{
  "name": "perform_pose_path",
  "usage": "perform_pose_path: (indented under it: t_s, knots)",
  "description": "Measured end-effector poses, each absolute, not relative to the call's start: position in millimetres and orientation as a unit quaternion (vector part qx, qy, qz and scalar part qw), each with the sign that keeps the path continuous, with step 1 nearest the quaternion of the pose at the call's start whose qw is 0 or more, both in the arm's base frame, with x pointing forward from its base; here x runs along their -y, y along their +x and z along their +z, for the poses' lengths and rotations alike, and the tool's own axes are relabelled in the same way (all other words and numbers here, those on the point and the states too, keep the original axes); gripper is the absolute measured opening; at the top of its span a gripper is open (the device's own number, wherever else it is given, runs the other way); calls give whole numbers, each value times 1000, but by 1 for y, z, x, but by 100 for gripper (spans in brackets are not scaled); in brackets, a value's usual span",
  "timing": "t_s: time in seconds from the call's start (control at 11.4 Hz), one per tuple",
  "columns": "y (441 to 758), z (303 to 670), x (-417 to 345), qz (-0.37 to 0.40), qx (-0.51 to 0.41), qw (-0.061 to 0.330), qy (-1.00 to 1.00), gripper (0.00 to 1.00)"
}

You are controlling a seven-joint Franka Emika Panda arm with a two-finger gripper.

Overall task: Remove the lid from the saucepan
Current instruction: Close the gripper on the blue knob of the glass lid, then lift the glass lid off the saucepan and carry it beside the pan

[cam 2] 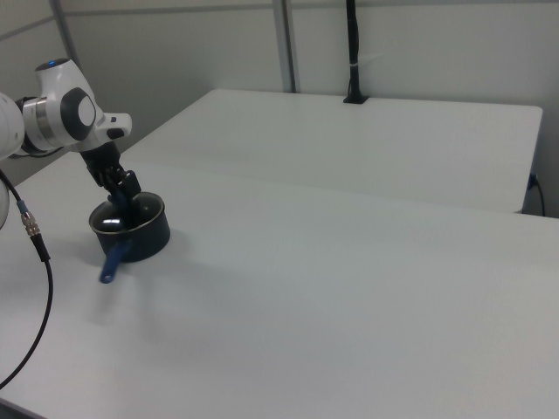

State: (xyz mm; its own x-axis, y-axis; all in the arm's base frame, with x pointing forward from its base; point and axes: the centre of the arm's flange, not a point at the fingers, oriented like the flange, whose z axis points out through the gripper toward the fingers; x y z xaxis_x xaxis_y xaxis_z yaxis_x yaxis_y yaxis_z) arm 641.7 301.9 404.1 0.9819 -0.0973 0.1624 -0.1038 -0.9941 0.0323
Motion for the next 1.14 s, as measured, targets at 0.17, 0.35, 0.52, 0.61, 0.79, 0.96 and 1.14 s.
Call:
perform_pose_path:
  t_s: [0.17,0.35,0.52,0.61,0.79,0.96,1.14]
  knots:
    - [641,406,-303,82,50,20,995,52]
    - [640,415,-302,87,51,19,995,52]
    - [636,433,-299,91,54,21,994,51]
    - [635,440,-294,90,57,25,994,51]
    - [632,456,-277,83,67,37,994,51]
    - [628,478,-243,76,62,54,994,51]
    - [618,493,-193,65,46,75,994,51]
